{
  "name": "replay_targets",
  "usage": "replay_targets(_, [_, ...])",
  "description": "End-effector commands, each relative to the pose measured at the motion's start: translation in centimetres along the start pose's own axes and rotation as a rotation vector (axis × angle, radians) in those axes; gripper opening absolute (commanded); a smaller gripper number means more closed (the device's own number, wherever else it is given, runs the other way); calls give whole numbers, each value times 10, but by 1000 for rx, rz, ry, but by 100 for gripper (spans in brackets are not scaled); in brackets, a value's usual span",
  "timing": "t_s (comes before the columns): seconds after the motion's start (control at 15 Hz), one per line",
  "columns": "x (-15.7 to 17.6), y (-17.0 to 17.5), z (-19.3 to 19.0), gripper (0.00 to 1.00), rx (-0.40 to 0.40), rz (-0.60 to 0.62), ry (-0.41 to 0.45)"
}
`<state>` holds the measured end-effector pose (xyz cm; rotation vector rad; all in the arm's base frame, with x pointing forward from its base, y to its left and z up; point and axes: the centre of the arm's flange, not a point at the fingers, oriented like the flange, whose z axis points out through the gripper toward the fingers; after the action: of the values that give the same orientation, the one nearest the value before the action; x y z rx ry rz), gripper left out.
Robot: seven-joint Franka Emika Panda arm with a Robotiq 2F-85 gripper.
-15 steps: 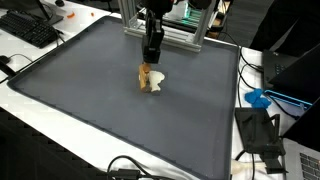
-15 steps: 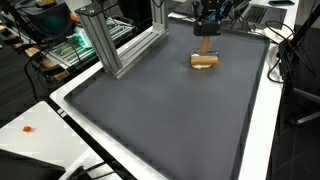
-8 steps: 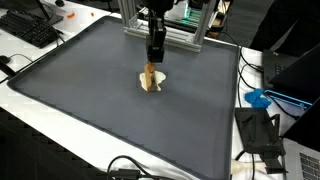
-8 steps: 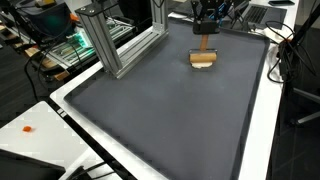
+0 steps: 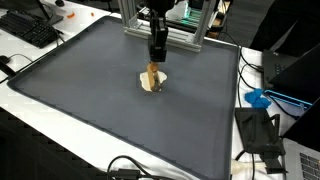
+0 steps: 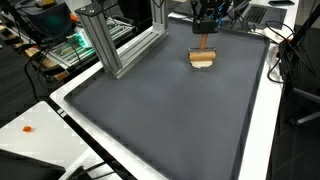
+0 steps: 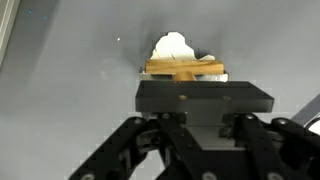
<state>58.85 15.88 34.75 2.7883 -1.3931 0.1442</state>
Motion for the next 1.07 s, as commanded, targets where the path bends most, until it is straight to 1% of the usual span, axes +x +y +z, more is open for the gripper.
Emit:
replay_targets(0.0, [-23,8,30,22,-69,-11,-75])
replay_targets(0.67, [-52,-6,36,22,-109,-65,-106])
replay_targets(1.0, [-65,-12,32,22,-104,-92,-131])
